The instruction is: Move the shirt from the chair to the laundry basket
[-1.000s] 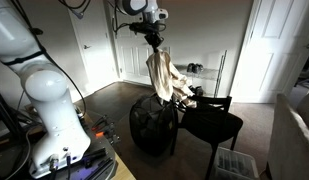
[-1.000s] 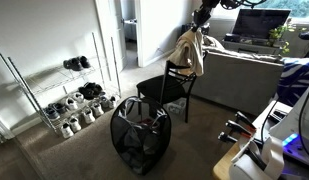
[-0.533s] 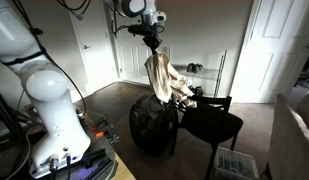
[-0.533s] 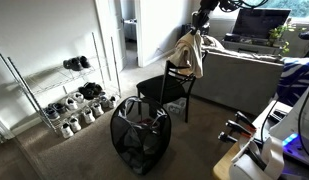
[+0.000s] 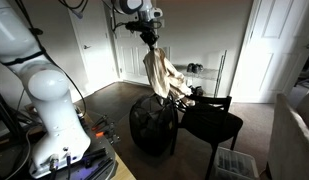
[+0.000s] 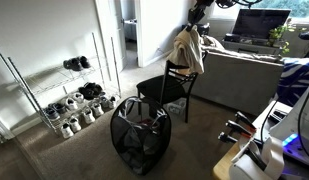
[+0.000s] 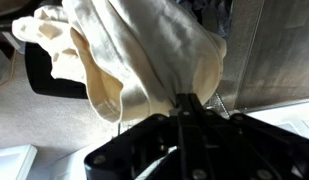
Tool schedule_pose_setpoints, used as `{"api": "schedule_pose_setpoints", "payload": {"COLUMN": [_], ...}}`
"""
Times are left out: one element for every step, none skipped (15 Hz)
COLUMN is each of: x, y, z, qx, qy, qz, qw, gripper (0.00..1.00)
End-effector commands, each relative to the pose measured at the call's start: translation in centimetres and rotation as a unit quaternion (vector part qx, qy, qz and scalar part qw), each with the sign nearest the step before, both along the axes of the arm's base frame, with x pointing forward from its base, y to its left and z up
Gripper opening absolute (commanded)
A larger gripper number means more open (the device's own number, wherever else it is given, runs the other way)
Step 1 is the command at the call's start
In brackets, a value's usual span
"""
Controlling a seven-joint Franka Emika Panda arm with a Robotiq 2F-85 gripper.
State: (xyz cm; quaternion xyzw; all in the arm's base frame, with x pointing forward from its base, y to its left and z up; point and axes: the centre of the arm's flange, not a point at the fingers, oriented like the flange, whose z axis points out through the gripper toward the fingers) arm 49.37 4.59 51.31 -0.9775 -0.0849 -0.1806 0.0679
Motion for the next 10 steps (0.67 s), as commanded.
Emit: {"api": "schedule_pose_setpoints", "payload": {"x": [0.0,-0.2,-0.4,-0.7,-1.0,-1.2,-1.4,-1.4,-1.5,-1.1], "y": [6.2,8.4,10.5,12.1,13.6,14.7,15.6,16.4,17.1,17.8], "z": [5.6,6.9,8.0,8.9,9.6,10.1,10.3,10.3,10.2,9.6], "qx": [-0.012,-0.013,-0.015,-0.015,-0.016,-0.014,-0.013,-0.01,-0.009,-0.012], "qy": [-0.055,-0.07,-0.081,-0.09,-0.096,-0.1,-0.102,-0.101,-0.098,-0.094], "qz": [0.064,0.087,0.107,0.124,0.138,0.151,0.161,0.171,0.181,0.187], "qw": [0.9964,0.9936,0.9908,0.9881,0.9856,0.9834,0.9816,0.9801,0.9787,0.9778], "gripper": [0.01,0.01,0.01,0.01,0.01,0.01,0.01,0.01,0.01,0.01]}}
